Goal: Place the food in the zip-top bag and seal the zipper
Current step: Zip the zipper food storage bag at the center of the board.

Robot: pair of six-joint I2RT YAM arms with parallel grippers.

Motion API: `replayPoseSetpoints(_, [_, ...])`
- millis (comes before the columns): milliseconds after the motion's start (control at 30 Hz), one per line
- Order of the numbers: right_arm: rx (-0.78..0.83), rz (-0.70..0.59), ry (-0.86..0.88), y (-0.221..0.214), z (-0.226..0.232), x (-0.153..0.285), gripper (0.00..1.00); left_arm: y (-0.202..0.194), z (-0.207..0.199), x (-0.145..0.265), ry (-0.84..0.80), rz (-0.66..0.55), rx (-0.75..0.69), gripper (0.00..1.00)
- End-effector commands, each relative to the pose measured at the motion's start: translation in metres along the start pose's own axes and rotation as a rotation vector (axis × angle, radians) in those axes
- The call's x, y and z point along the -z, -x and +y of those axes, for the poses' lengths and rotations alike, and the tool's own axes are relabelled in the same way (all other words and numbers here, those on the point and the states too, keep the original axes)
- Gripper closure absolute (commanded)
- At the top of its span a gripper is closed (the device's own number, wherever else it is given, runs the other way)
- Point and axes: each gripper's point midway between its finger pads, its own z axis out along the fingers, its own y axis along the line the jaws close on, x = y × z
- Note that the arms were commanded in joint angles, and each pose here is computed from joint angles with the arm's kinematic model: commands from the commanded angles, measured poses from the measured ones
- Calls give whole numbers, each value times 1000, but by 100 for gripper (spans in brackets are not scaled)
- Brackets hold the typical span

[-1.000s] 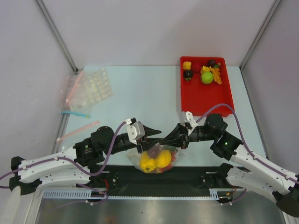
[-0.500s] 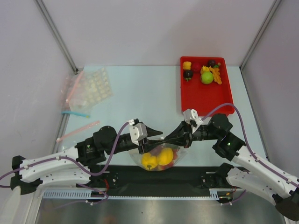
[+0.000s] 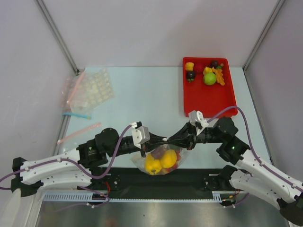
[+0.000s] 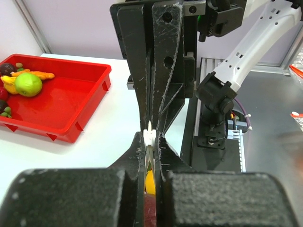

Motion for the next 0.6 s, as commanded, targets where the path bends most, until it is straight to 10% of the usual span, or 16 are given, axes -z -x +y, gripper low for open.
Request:
replayPoseSetpoints(0, [91, -133, -65, 37, -1, 11, 100, 25, 7, 4, 37, -73, -3, 100])
replayPoseSetpoints(300, [93, -384, -465, 69, -43, 71, 100, 19, 8, -3, 37, -43, 1, 100])
replayPoseSetpoints(567, [-56, -719, -1281, 62, -101, 213, 100, 14, 14, -6, 71, -15, 5, 100])
